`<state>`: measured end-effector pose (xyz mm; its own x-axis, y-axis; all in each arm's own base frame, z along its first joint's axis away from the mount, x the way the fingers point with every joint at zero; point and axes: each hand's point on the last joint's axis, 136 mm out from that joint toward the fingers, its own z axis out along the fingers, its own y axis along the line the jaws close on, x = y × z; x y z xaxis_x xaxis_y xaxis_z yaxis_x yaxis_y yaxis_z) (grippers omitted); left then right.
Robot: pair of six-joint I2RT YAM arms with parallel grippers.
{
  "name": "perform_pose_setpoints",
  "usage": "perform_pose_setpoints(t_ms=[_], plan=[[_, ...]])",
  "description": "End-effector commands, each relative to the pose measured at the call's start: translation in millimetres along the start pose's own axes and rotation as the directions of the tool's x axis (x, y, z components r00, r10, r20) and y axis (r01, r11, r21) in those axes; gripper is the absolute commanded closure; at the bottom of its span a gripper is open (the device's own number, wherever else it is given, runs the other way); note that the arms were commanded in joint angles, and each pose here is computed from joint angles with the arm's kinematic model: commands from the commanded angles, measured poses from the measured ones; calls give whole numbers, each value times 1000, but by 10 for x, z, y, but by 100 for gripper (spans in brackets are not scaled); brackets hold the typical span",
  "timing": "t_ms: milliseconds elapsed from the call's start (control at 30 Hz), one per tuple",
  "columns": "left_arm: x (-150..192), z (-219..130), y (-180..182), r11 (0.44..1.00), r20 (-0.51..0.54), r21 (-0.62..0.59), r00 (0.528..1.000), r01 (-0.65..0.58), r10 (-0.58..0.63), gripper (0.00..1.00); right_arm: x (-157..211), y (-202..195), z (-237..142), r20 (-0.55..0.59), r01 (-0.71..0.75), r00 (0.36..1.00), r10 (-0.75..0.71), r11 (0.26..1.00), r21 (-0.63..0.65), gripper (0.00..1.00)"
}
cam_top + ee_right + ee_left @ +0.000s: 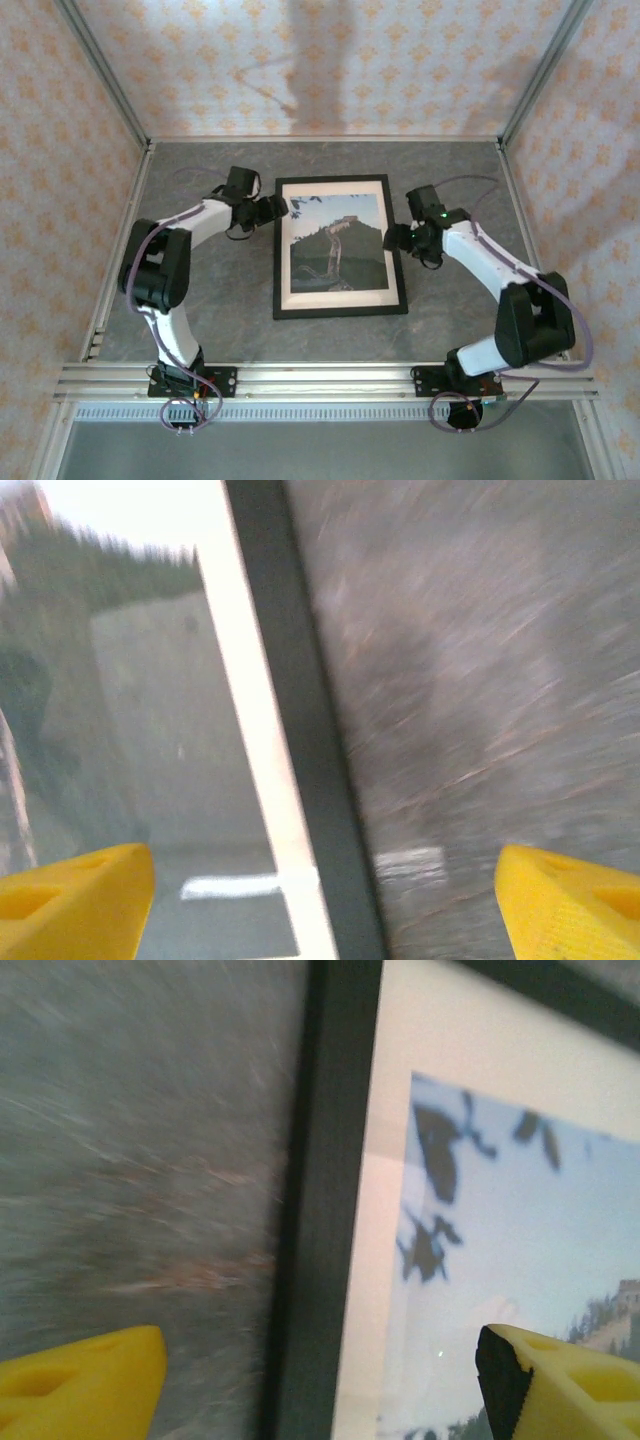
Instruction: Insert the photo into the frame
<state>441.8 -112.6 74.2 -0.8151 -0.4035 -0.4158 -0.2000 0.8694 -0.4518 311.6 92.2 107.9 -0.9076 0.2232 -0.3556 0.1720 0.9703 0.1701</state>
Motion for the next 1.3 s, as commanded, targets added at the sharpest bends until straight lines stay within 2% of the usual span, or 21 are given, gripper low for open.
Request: perform_pose_setpoints(t_ms=[0, 167, 300, 333, 500, 667, 767, 933, 1033, 1067, 1100, 1167, 1267], plan=[[-312, -447, -8, 996, 192, -35, 977, -88, 93, 18, -336, -415, -427, 181, 13, 982, -59, 969, 246, 9], [-377, -1012, 228, 976, 361, -175, 914, -126, 183, 14, -694, -668, -906, 387, -71, 918, -91, 921, 383, 3], [-336, -1432, 518, 950, 481, -295, 844, -101, 239, 1, -850, -821, -1131, 490, -152, 867, -92, 887, 436, 1], [-316, -1519, 591, 944, 505, -318, 827, -88, 247, 0, -871, -852, -1157, 508, -173, 857, -87, 880, 443, 1], [-182, -1879, 948, 916, 632, -401, 720, -14, 288, 0, -917, -985, -1127, 584, -267, 809, -59, 849, 456, 1], [-76, -2022, 1206, 886, 695, -461, 641, 48, 327, 0, -895, -1060, -890, 605, -266, 791, -87, 842, 469, 1], [-41, -1931, 1280, 862, 676, -507, 632, 24, 380, 0, -876, -1061, -688, 604, -237, 790, -105, 857, 458, 1], [-49, -1614, 1346, 822, 604, -568, 654, -46, 455, 0, -867, -969, -274, 577, -122, 798, -174, 891, 437, 1], [-110, -1436, 1361, 803, 575, -592, 660, -72, 483, 0, -853, -977, -93, 569, -116, 802, -179, 889, 443, 1], [-118, -1389, 1335, 807, 555, -583, 680, -92, 479, 0, -855, -993, -54, 579, -132, 798, -166, 889, 437, 1], [-143, -1367, 1330, 811, 558, -577, 680, -94, 476, 0, -856, -1015, -17, 590, -148, 793, -152, 891, 429, 1], [-209, -1352, 1319, 824, 594, -560, 652, -86, 471, 0, -848, -1057, 51, 599, -173, 790, -129, 891, 419, 1], [-233, -1295, 1273, 835, 588, -537, 655, -122, 474, 0, -827, -1115, 152, 597, -180, 792, -128, 885, 429, 1]])
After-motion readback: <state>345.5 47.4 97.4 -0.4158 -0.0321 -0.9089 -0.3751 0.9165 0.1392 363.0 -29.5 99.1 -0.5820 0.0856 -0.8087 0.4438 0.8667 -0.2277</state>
